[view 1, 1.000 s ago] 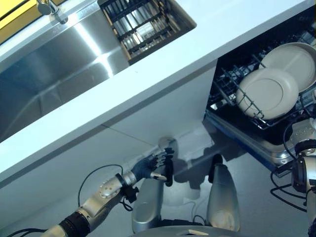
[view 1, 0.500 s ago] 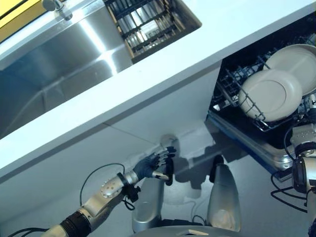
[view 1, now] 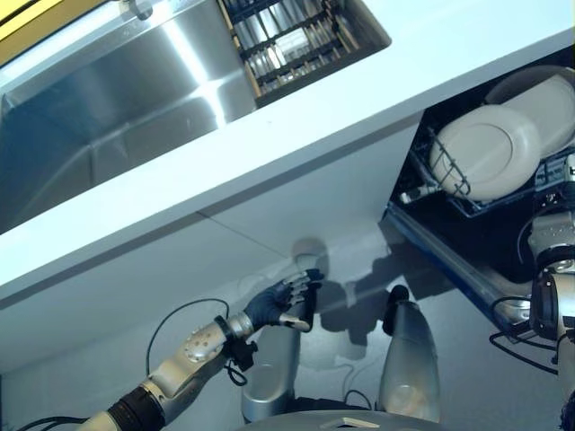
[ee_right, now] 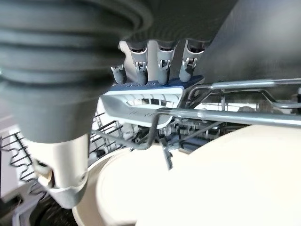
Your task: Pick up plates and place into dishwasher.
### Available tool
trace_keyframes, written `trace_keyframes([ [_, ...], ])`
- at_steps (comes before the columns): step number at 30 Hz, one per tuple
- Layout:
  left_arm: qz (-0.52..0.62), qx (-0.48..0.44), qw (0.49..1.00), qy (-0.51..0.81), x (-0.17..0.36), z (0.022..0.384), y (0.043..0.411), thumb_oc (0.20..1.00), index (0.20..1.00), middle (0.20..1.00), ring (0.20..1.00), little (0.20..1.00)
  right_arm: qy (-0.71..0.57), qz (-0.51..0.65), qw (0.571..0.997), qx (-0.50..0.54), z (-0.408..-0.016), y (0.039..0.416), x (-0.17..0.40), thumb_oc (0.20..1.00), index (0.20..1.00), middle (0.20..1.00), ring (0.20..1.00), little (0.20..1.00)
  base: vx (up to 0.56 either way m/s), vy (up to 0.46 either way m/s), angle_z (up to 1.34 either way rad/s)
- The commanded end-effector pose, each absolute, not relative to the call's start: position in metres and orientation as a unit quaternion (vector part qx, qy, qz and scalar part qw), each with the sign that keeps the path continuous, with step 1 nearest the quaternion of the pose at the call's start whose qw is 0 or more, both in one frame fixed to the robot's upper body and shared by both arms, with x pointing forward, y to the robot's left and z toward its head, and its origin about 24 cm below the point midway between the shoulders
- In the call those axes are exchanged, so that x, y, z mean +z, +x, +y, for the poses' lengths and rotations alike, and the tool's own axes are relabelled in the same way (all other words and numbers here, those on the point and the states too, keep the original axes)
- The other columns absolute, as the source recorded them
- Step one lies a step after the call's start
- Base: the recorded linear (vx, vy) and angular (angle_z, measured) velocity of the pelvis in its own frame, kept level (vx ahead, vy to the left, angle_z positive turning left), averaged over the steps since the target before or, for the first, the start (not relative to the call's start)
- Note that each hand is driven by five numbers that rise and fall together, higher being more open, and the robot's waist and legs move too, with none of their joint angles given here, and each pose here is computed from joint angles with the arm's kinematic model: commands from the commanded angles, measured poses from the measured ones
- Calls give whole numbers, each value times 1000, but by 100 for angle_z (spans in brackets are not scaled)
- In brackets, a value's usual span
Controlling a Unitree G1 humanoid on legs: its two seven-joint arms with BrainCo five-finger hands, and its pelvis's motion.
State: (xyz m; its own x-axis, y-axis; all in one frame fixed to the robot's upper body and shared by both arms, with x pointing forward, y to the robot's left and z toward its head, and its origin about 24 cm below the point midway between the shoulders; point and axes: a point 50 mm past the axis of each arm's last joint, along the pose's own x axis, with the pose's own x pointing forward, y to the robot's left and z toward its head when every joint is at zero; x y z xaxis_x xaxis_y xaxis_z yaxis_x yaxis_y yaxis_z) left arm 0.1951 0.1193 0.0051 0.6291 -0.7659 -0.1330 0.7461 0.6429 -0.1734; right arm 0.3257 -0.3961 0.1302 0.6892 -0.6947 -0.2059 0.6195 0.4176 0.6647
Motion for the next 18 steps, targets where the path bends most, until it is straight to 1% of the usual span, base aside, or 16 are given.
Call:
trace_keyframes([
  [1,34,-424,905,-25,30,125,198,1000,1000,1000,1000,1000,384,-144,868,-280,-376,356,195,1000,1000,1000,1000,1000,0,0,0],
  [11,4,-427,904,-37,50,129,201,1000,1000,1000,1000,1000,461,-177,846,-203,-373,358,199,1000,1000,1000,1000,1000,-12,-10,9],
  [18,-22,-424,905,-37,69,133,206,1000,1000,1000,1000,1000,466,-211,842,-169,-373,359,213,1000,1000,1000,1000,1000,-25,-18,8],
])
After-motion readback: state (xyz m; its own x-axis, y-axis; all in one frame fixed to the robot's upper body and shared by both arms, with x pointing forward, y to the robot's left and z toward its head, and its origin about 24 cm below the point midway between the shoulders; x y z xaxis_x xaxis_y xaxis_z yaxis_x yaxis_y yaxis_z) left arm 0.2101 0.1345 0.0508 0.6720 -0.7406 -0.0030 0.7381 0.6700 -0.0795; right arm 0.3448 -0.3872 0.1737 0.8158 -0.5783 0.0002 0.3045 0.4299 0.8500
